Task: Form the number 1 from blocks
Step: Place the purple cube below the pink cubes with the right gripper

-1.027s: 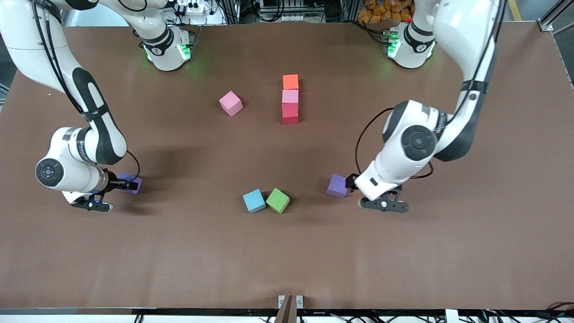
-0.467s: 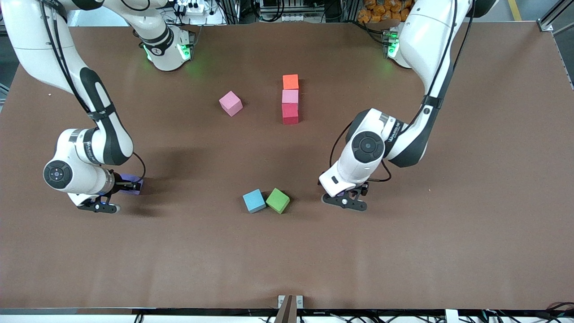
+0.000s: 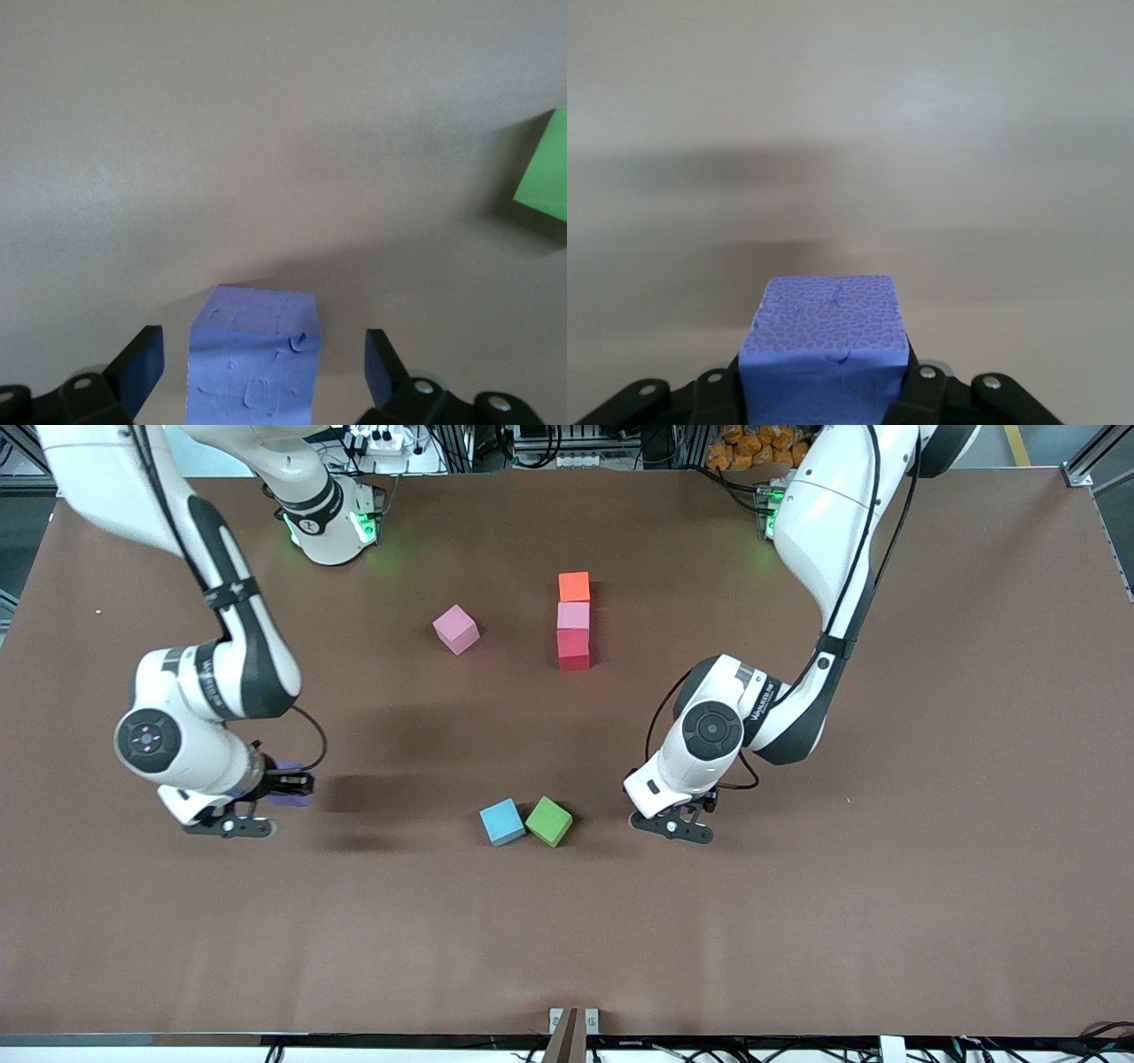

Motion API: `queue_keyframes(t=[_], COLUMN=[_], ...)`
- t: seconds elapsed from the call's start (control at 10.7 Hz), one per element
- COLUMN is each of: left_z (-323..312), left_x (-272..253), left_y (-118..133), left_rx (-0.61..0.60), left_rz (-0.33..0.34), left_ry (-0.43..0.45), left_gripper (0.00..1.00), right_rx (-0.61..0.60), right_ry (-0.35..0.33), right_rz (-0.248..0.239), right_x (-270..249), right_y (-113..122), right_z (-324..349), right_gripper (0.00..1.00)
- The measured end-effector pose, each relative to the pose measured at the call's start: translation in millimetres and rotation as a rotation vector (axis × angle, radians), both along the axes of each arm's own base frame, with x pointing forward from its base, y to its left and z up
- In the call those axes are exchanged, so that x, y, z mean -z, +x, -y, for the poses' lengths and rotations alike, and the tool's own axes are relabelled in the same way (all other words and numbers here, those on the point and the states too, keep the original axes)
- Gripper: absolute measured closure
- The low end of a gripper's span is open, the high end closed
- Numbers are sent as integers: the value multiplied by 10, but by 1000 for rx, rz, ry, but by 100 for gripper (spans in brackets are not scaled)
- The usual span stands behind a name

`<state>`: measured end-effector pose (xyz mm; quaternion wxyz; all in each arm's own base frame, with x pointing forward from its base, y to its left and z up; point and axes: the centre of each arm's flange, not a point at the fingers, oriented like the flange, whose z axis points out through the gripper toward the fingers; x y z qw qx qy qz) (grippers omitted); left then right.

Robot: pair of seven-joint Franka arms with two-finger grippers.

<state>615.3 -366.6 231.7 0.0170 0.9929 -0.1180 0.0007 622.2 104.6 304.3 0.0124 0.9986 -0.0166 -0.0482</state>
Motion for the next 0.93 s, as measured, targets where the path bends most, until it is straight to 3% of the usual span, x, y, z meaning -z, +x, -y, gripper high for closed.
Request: queue_keyframes(t=[0.19, 0.37, 0.65, 0.93], left_z=[-47, -88, -117, -137], left_x=[204, 437, 488, 448], left_y=[-85, -197, -215, -175], left_rx=[-3, -4, -8, -14], left_rz=[-14, -19, -17, -6], left_ry=[6, 4, 3, -2], left_gripper=[0, 0, 37, 37], right_rx=[-56, -146, -255, -319], right_ry=[72, 99, 124, 142], right_rz=[-3, 37, 93, 123], right_x=[-76, -76, 21, 246], right_y=[-198, -442, -928, -1291], right_z=[-836, -1615, -2715, -3448], right_gripper=[42, 42, 42, 42])
